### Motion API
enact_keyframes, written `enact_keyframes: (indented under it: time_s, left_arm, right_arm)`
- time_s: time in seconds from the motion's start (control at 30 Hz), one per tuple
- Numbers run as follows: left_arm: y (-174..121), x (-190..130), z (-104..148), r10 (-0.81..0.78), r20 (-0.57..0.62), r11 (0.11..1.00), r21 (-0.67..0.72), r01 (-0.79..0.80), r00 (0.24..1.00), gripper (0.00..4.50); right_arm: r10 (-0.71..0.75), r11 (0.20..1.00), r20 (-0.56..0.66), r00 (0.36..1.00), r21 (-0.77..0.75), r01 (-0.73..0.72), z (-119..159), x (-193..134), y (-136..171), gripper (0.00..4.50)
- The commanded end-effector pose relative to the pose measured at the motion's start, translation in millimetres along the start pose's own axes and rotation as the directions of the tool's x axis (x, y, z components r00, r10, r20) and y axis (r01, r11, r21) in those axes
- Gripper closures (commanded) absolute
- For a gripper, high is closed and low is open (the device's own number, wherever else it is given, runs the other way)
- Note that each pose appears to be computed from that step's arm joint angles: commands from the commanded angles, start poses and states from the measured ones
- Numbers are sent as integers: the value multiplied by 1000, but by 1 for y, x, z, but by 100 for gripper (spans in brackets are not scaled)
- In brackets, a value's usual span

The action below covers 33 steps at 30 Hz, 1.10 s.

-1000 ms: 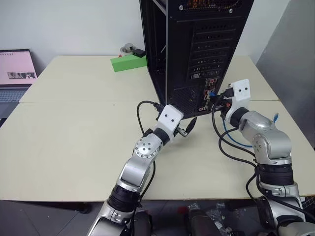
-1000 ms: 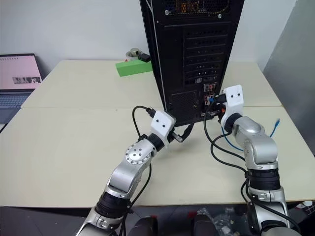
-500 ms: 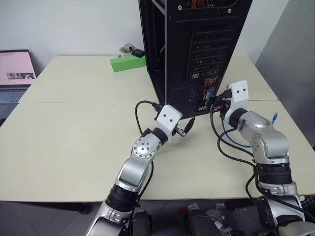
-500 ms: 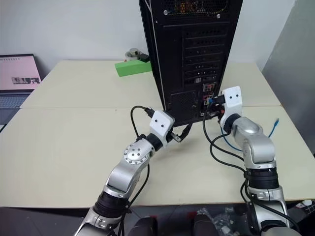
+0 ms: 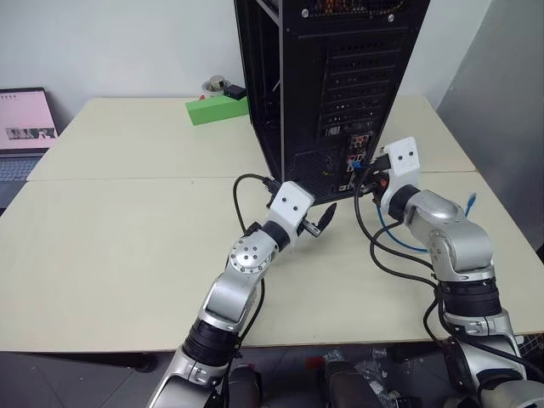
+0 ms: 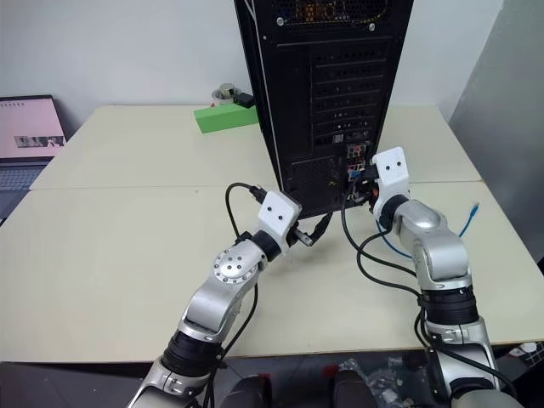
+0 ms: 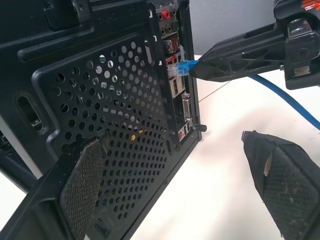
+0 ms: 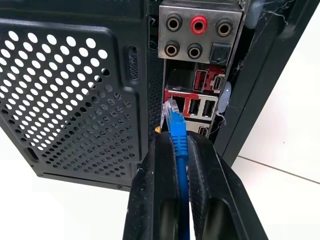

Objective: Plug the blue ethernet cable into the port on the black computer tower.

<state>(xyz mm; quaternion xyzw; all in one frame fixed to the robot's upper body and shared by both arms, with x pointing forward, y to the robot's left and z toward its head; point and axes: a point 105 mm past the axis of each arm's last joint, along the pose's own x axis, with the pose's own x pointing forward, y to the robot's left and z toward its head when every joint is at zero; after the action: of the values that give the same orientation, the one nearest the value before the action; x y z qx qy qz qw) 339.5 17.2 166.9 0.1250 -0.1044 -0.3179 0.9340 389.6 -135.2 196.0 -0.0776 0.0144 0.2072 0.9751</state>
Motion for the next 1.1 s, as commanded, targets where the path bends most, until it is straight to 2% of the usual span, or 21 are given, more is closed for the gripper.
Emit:
enact_keyframes:
  time_s: [0.03, 0.57, 1.1]
  left_arm:
    - [3, -1, 14, 8, 54, 1000, 13, -9, 998, 0]
    - [2, -1, 15, 2, 57, 1000, 20, -3, 998, 0]
    - [2, 0, 16, 0, 60, 1000, 16, -1, 998, 0]
  right_arm:
    - [-27, 999, 83, 996, -40, 30, 25, -4, -5, 449]
    - [-104, 994, 94, 990, 51, 100, 27, -2, -16, 449]
    - [-112, 991, 108, 988, 89, 103, 32, 13, 5, 449]
